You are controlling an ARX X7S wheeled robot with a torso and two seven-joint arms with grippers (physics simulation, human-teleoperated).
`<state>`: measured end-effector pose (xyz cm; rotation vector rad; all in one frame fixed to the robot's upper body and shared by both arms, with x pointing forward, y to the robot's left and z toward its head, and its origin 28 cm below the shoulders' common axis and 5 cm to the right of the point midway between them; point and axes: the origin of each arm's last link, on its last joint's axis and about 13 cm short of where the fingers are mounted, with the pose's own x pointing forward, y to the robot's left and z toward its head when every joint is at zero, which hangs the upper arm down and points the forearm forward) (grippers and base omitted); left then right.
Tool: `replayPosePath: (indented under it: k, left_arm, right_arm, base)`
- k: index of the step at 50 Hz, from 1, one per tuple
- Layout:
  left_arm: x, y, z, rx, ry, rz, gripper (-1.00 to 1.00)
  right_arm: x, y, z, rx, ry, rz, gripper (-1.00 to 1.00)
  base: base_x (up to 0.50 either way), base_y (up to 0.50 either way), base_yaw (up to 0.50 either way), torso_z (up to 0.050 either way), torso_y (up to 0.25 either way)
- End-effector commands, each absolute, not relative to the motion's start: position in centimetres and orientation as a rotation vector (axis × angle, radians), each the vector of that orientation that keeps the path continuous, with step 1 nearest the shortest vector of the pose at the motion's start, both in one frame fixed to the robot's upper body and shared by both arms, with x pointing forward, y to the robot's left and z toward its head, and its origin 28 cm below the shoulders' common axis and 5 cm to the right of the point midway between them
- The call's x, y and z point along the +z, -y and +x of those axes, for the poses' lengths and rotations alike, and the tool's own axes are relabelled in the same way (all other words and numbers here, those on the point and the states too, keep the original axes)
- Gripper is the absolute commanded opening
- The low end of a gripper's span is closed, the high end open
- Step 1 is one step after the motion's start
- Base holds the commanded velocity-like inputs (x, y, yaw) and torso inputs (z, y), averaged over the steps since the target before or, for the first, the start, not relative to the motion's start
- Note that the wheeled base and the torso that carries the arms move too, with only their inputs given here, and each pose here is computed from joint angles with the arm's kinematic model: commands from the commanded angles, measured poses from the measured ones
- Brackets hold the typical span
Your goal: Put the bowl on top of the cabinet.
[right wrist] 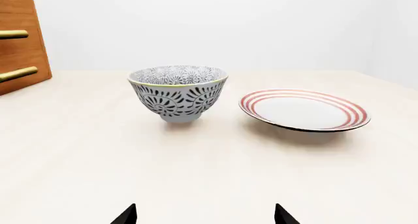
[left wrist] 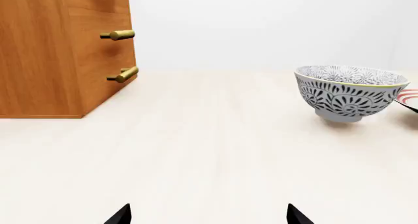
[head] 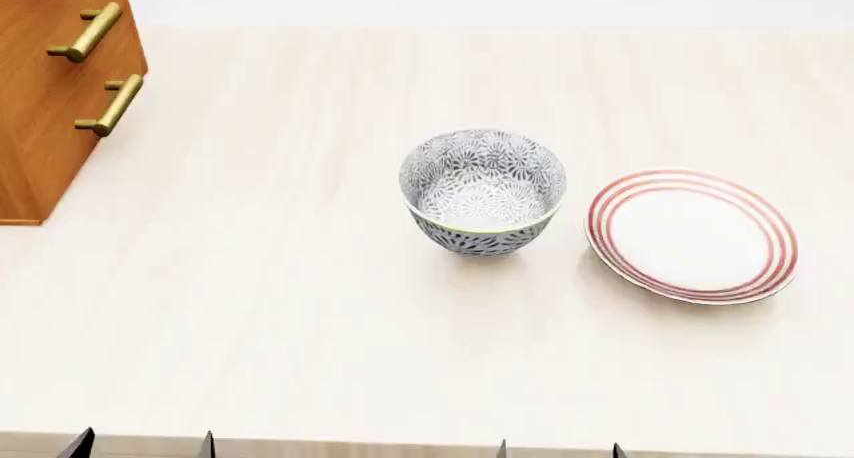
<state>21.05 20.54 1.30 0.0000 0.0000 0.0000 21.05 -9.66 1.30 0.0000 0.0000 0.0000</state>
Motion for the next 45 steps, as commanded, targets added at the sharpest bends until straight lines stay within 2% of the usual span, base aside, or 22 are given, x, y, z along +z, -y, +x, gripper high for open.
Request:
replayPosePath:
  k: [1, 38, 45]
  left_arm:
    - [1.1, -20.54, 21.15, 0.0, 0.0, 0.0, 1.0]
    - [1.49, -20.56, 20.84, -0.012, 0.005, -0.023, 1.0]
    - [1.49, -20.55, 20.87, -0.012, 0.006, -0.022, 1.0]
  right_arm:
    - [1.05, 9.63, 21.15, 0.011, 0.0, 0.0, 1.0]
    - [1.34, 9.62, 21.19, -0.028, -0.015, 0.0, 1.0]
    - [1.37, 9.61, 21.14, -0.037, -0.01, -0.007, 1.0]
  base:
    - [0.0, 0.0, 0.0, 0.0, 0.0]
    - [0.0, 0.0, 0.0, 0.0, 0.0]
    - [0.0, 0.19, 0.0, 0.0, 0.0]
